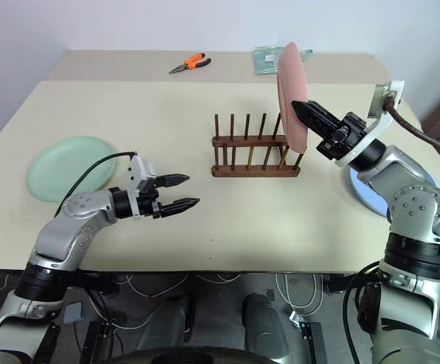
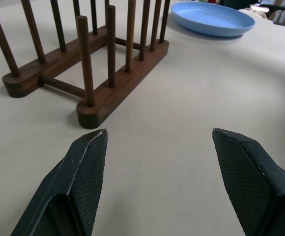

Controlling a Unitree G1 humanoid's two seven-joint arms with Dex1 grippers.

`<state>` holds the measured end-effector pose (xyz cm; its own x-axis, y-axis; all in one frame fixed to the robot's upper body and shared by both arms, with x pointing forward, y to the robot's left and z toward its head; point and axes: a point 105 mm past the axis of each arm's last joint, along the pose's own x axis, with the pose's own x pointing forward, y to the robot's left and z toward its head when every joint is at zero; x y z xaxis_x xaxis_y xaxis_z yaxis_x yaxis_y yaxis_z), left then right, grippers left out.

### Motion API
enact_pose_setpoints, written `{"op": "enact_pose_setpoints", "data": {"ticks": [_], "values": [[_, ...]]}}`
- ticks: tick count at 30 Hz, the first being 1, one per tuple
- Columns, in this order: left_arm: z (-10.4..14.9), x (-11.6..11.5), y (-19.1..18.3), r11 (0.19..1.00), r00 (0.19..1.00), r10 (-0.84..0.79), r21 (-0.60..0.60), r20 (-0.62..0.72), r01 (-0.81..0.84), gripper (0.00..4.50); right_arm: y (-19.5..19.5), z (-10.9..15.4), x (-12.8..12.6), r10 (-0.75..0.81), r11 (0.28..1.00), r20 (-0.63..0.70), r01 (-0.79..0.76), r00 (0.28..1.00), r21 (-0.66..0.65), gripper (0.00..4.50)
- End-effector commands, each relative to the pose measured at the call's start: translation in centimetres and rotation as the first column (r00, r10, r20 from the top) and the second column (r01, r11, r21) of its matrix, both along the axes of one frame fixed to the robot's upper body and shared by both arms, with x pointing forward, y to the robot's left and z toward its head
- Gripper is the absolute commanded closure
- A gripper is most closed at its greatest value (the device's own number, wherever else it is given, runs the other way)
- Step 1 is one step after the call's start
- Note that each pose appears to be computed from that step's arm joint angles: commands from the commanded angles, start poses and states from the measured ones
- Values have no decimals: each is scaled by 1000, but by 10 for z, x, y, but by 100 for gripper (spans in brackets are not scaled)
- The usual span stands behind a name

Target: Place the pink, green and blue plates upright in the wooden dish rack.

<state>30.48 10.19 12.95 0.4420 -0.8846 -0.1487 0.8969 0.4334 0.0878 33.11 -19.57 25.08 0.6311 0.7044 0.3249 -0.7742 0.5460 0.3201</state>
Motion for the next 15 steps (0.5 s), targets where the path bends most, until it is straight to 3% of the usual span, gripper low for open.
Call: {"op": "enact_pose_setpoints", "data": {"ticks": [1,6,9,12,13,14,15], "values": [[7,-1,-4,1000,999,-18,2,40,18,104,-12,11,5,-32,998,10,31,999,50,450],[6,-1,-3,1000,999,-16,11,40,15,104,-24,5,16,-44,995,-42,47,998,92,450],[5,-1,-1,1000,999,-6,16,38,5,100,-25,2,17,-51,997,-47,54,998,63,356],[4,-1,2,1000,1000,7,7,15,-7,100,-29,3,21,-131,991,-2,130,991,-22,212],[3,-1,3,1000,1000,12,3,-1,-12,62,-33,5,25,-189,979,34,191,981,-72,149],[3,2,6,999,999,40,-5,-6,-40,51,-38,8,27,-254,954,91,265,963,-143,116],[3,5,8,998,998,61,-9,-7,-61,24,-41,10,28,-289,932,133,310,948,-188,114]]}}
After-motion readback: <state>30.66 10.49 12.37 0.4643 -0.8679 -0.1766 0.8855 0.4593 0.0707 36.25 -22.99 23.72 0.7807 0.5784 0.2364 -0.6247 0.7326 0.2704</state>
